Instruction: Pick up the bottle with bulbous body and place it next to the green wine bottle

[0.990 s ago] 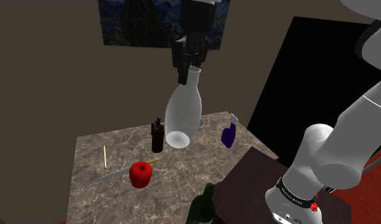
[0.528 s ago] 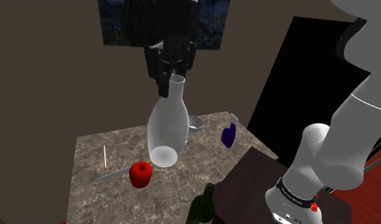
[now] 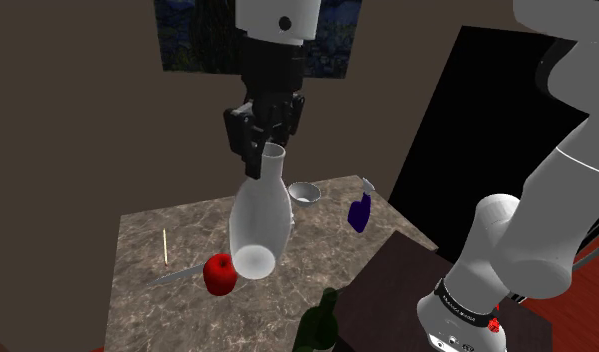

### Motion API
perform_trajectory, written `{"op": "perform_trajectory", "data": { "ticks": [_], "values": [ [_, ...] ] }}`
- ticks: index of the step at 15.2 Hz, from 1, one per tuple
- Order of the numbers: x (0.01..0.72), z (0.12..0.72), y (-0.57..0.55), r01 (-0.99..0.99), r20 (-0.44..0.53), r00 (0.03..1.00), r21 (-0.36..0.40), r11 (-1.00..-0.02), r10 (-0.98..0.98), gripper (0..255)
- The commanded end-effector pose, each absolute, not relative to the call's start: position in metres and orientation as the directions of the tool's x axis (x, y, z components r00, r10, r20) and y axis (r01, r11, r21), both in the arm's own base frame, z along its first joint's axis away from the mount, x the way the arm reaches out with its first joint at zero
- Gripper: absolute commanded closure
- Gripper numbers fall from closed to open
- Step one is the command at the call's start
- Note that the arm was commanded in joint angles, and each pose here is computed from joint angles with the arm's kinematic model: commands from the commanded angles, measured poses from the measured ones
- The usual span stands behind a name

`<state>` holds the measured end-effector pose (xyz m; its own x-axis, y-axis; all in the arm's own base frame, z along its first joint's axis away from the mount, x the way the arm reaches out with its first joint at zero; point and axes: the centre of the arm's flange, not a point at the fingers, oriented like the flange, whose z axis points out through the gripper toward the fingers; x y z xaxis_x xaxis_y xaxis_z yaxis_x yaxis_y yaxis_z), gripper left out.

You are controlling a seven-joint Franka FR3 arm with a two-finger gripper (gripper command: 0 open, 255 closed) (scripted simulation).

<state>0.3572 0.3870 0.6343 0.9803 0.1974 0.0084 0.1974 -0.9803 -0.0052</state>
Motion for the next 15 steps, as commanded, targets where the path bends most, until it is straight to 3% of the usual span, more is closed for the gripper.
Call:
{"op": "perform_trajectory", "data": {
  "ticks": [1,15],
  "values": [
    [0.357,0.624,0.386,0.197,0.009,0.980,-0.006,-0.980,0.197,255],
    [0.357,0.550,0.386,0.197,0.009,0.980,-0.006,-0.980,0.197,255]
  ]
}}
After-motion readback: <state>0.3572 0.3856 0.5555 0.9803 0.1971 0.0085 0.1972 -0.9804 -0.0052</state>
